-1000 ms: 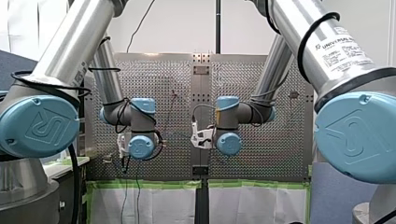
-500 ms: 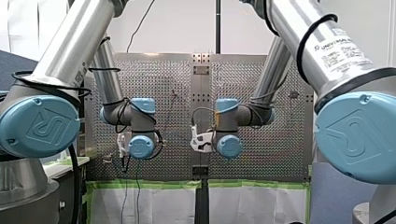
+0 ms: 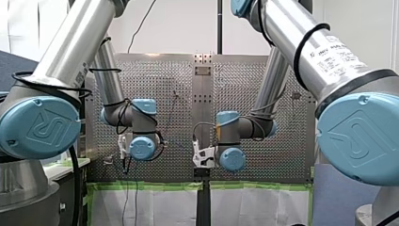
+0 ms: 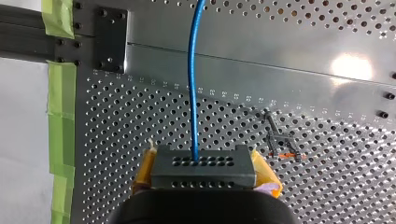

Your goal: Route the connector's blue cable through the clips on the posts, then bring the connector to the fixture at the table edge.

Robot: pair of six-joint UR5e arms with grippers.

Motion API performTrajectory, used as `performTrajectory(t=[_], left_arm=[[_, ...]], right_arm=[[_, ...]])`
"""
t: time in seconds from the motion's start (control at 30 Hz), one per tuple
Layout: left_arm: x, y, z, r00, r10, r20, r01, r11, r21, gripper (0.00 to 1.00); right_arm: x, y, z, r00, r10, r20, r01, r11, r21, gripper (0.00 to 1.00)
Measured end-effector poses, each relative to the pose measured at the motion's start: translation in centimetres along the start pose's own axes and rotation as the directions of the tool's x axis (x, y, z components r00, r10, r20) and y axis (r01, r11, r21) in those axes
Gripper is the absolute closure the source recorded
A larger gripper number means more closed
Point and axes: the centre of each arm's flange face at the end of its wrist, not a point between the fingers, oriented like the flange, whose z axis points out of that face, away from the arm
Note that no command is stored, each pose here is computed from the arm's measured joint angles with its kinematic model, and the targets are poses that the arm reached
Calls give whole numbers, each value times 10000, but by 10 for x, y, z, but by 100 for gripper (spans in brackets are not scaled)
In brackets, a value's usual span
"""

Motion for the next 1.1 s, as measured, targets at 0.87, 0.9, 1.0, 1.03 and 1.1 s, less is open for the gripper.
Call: performTrajectory(t=[0.87, 0.9, 1.0, 1.03, 1.1], left_arm=[[65, -33, -25, 9966, 438, -702, -420, 9988, 262, 100], [68, -32, -26, 9960, 484, -755, -465, 9986, 262, 100], [75, -30, -28, 9941, 611, -899, -589, 9979, 264, 100], [75, -29, -28, 9937, 635, -927, -613, 9978, 272, 100], [73, -31, -26, 9940, 592, -923, -569, 9980, 276, 100]], right_arm=[[0, 0, 0, 10000, -2, 5, 2, 10000, 0, 100], [0, 0, 0, 10000, -1, 4, 1, 10000, 0, 100], [-1, -1, 0, 10000, 4, 13, -4, 10000, 10, 100], [-1, -2, 0, 10000, 27, 32, -27, 10000, 45, 100], [2, -6, 2, 9999, 116, 7, -116, 9999, 106, 100]])
